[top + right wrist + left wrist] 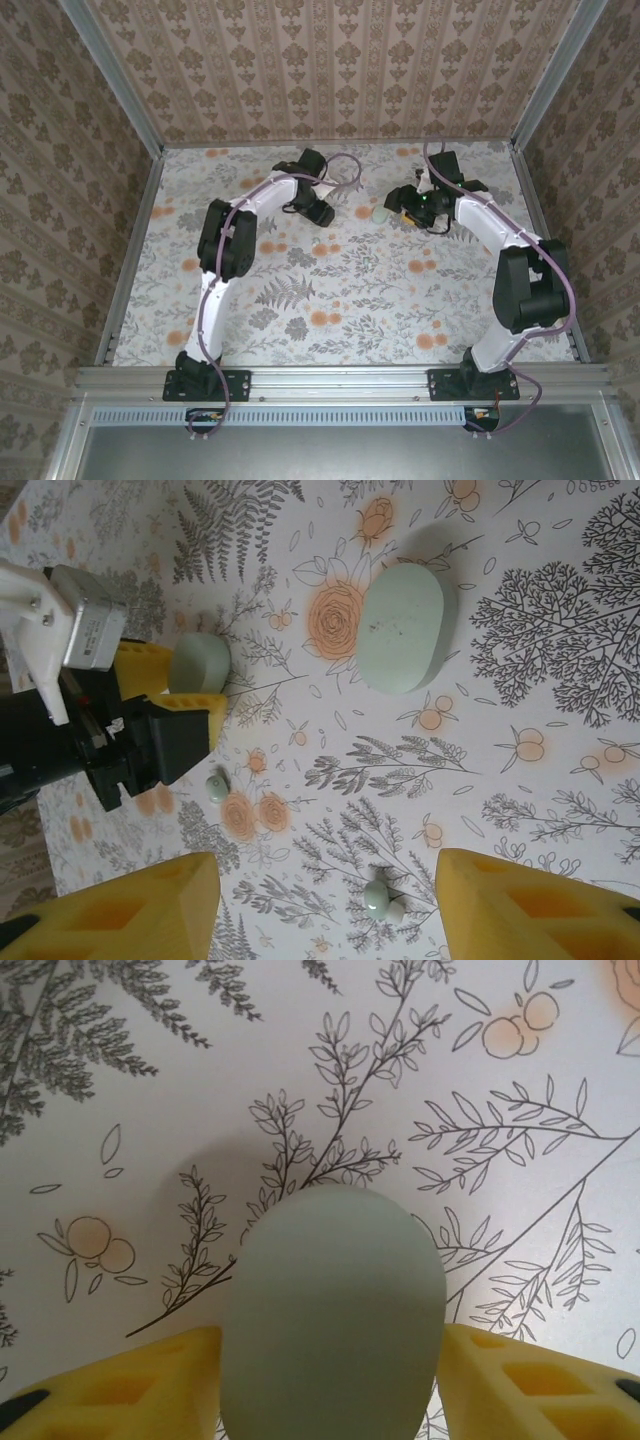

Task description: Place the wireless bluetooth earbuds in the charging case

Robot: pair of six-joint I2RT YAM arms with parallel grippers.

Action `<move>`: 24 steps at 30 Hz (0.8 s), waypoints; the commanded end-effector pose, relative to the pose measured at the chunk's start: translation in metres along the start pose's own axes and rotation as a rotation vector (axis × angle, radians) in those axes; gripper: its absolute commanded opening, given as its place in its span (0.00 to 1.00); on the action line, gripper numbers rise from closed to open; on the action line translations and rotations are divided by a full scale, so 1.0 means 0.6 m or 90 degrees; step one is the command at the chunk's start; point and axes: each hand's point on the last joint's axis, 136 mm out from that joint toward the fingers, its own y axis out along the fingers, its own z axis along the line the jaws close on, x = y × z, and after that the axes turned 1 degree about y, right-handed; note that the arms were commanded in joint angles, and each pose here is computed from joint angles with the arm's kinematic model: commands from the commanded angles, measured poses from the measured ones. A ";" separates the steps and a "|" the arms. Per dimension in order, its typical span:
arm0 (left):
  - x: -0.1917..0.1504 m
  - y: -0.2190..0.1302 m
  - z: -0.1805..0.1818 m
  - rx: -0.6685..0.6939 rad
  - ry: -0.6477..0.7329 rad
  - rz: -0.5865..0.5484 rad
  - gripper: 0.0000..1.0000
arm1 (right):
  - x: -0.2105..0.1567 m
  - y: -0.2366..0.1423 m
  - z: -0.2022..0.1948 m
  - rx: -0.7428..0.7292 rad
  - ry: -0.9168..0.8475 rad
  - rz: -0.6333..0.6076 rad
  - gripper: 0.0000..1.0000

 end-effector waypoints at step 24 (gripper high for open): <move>-0.035 -0.288 -0.258 -0.247 0.202 -0.327 0.26 | -0.148 -0.097 0.191 0.232 -0.062 0.086 0.63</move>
